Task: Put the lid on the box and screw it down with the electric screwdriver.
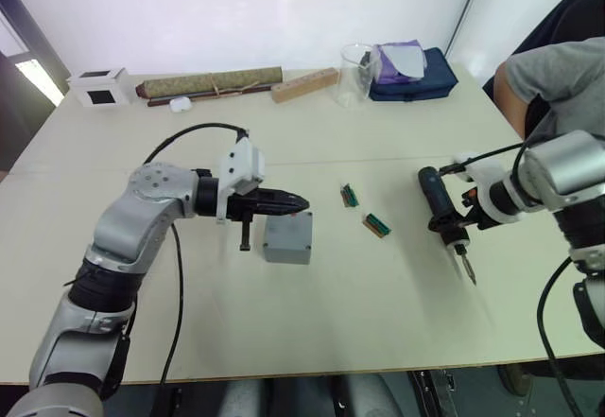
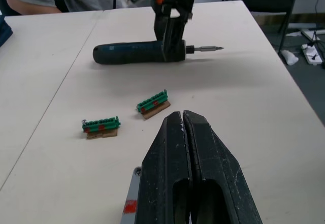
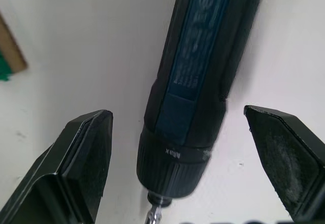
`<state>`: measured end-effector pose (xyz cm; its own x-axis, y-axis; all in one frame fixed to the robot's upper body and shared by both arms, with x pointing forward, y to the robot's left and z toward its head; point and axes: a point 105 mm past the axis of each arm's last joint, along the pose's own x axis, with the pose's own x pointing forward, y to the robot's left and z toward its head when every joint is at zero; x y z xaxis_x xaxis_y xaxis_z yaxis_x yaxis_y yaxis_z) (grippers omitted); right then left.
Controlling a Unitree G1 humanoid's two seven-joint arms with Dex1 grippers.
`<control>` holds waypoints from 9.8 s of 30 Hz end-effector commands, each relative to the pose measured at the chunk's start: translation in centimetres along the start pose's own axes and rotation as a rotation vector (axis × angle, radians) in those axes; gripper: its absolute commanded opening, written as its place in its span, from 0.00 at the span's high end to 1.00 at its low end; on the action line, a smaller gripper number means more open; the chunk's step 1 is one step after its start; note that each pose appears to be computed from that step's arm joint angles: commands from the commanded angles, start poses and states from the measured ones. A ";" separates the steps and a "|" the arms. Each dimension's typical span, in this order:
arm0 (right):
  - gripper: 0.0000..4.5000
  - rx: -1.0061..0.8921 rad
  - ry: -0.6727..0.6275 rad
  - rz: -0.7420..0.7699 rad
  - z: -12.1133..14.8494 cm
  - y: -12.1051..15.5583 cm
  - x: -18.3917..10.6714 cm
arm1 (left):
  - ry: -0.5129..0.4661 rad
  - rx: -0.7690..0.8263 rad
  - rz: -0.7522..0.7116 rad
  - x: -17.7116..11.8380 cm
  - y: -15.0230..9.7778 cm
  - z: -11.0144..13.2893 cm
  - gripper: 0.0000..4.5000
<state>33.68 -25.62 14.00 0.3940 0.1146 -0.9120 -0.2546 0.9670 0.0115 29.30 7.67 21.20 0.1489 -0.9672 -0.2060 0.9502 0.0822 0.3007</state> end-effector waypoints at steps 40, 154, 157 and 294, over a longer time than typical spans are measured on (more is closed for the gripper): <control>0.53 -0.397 -1.572 0.481 8.3 20.4 -11.2 | 0.191 -0.085 0.081 -1.3 -0.1 -7.4 1.00; 0.53 -0.365 -1.175 0.260 3.6 19.1 1.6 | 0.226 -0.113 0.059 0.3 -0.7 -9.5 1.00; 0.53 -0.413 -1.226 0.233 4.4 19.0 -0.1 | 0.225 -0.114 0.058 0.2 -0.8 -9.3 1.00; 1.00 -0.713 -0.744 0.355 2.2 18.8 3.2 | 0.309 -0.133 0.164 -3.9 0.2 -9.8 1.00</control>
<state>31.69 -6.22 10.13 0.5129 0.6986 -0.4989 -0.8498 0.4955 -0.1796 31.22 13.47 10.54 0.3181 -0.8124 -0.4887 0.9481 0.2739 0.1618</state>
